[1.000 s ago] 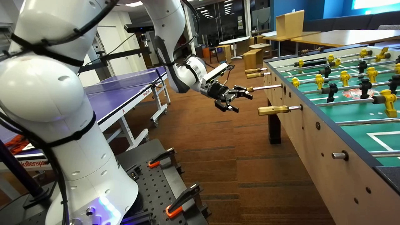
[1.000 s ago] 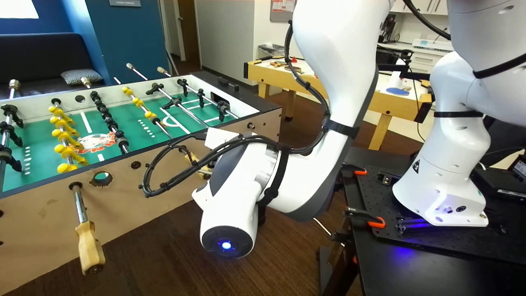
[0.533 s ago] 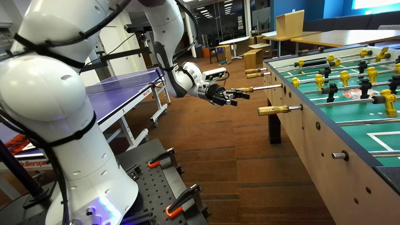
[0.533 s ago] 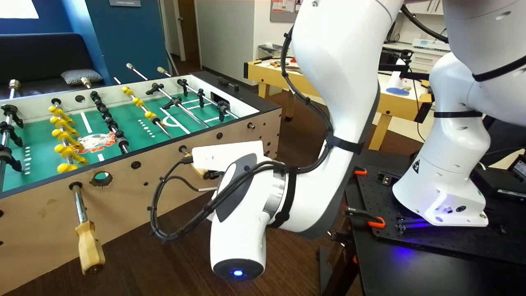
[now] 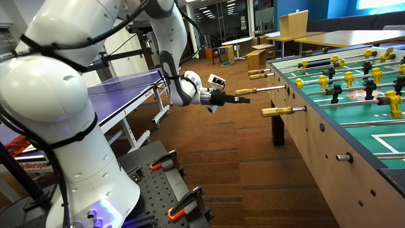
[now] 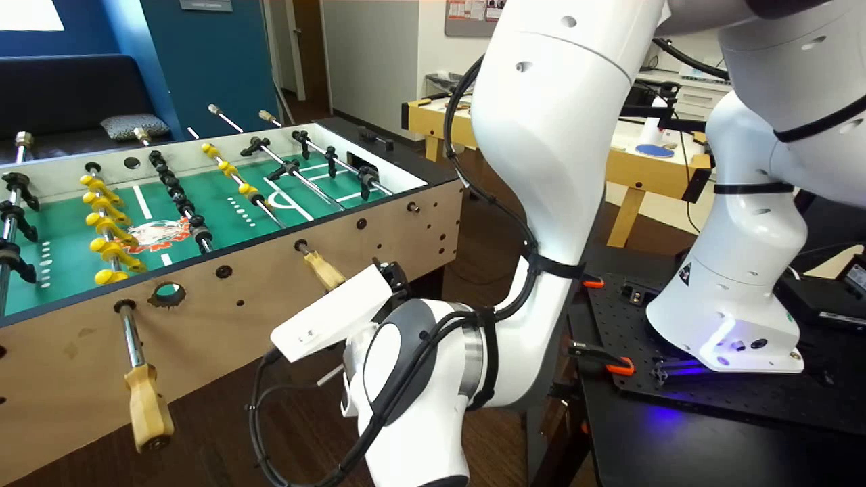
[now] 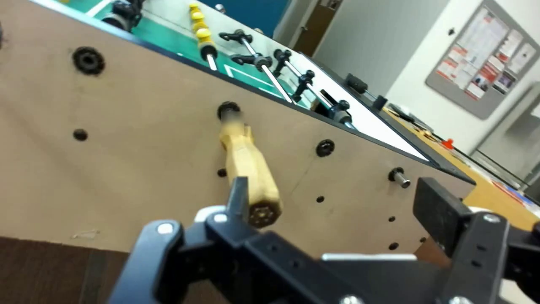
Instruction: Turn the rod that is third from the right on the foosball table to the right
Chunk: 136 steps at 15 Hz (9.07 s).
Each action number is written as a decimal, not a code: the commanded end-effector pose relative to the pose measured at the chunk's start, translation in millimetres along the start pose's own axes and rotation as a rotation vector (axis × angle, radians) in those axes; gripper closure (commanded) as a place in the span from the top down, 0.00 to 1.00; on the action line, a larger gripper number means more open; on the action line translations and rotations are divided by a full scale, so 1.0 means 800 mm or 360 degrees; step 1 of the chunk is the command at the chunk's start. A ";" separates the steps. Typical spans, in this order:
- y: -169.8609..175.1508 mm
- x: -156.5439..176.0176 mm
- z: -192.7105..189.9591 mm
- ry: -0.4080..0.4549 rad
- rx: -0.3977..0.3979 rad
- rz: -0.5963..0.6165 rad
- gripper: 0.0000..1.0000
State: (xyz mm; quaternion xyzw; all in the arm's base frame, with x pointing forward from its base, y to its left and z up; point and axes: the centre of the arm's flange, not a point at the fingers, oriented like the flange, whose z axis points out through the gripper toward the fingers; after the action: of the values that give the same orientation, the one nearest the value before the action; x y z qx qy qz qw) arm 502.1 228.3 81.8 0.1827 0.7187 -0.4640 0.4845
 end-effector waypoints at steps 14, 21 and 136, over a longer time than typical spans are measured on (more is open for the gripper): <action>0.013 0.037 -0.013 -0.0066 -0.0055 -0.1036 1.00; -0.003 0.069 0.007 -0.0189 -0.0176 -0.1688 1.00; 0.027 0.100 0.124 -0.0475 -0.0305 0.0862 0.40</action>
State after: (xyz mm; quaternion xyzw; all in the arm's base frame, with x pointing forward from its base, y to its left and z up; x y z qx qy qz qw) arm 532.7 140.5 -8.1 0.2513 0.6053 -0.2699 0.7054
